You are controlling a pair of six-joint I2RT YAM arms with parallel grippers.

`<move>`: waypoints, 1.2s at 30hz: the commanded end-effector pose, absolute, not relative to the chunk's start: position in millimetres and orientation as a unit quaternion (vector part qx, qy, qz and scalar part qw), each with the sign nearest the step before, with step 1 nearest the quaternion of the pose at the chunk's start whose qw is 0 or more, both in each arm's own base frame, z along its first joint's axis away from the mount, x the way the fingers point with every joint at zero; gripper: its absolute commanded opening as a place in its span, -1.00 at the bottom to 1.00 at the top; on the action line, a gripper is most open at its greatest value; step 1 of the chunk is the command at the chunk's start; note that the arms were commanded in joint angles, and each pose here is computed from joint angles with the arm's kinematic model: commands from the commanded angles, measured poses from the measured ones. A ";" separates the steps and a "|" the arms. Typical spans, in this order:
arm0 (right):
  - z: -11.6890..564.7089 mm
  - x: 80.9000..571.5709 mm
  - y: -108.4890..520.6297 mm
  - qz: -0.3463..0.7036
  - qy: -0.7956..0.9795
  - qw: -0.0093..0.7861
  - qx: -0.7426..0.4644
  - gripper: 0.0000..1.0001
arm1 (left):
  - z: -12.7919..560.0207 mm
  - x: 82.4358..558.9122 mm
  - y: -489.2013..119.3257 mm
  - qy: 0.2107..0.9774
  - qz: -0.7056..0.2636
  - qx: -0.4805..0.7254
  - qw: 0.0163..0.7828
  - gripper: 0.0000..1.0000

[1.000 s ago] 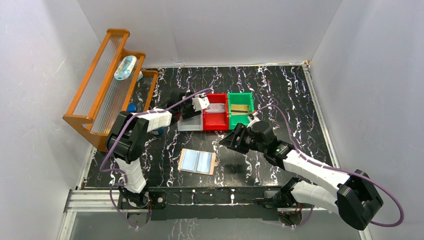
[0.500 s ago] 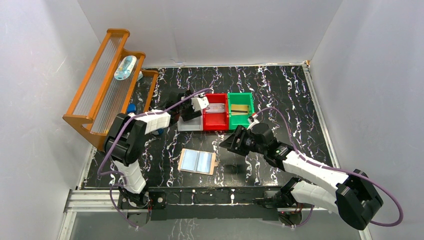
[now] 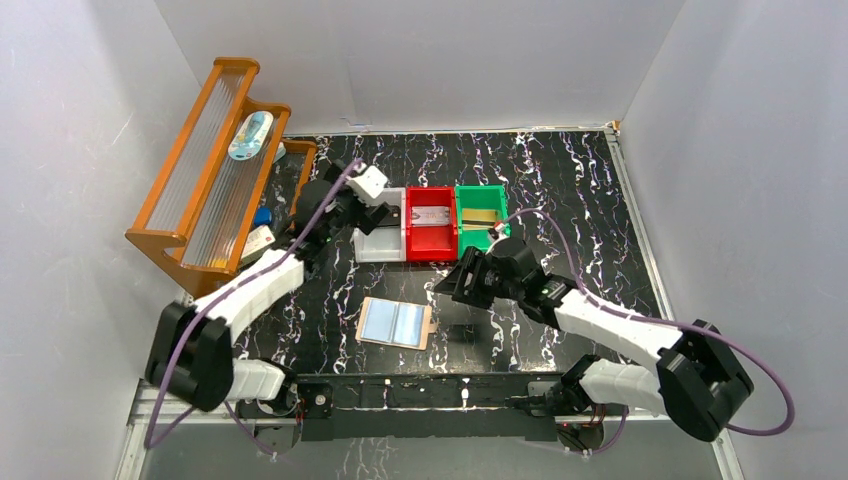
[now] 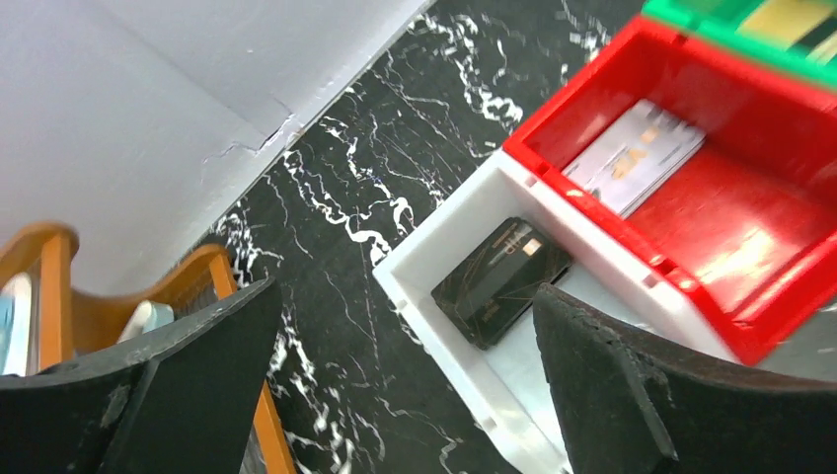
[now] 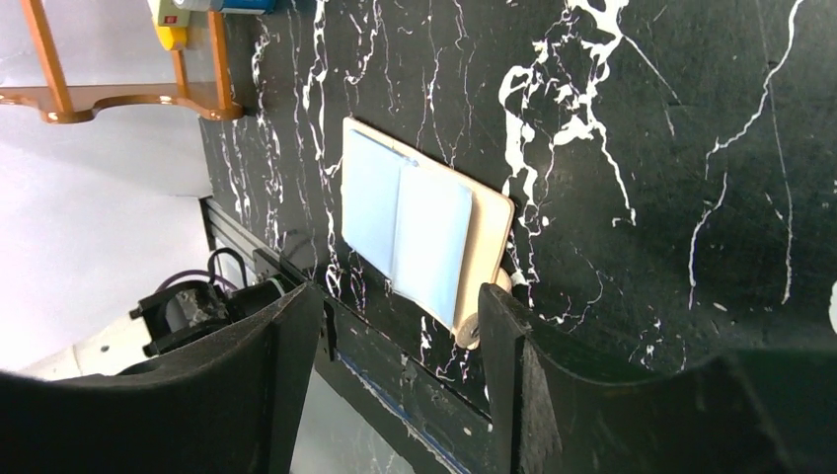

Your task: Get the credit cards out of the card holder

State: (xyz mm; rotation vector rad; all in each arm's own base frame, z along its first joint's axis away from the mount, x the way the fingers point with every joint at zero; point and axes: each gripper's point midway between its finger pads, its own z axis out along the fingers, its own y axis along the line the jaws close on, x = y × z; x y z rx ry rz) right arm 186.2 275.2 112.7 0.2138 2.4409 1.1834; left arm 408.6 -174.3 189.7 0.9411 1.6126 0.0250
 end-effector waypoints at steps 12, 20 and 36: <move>99.7 184.3 332.0 0.238 0.939 0.246 -0.017 0.34 | 181.5 274.1 -89.9 0.835 -0.107 -0.021 0.539 0.97; 80.5 170.1 360.1 0.119 0.957 0.259 -0.054 0.25 | 171.1 242.6 -63.7 0.841 -0.094 -0.103 0.522 0.97; 29.7 154.5 342.9 0.000 0.966 0.233 -0.109 -0.11 | 158.7 229.7 -61.4 0.851 -0.094 -0.098 0.507 0.97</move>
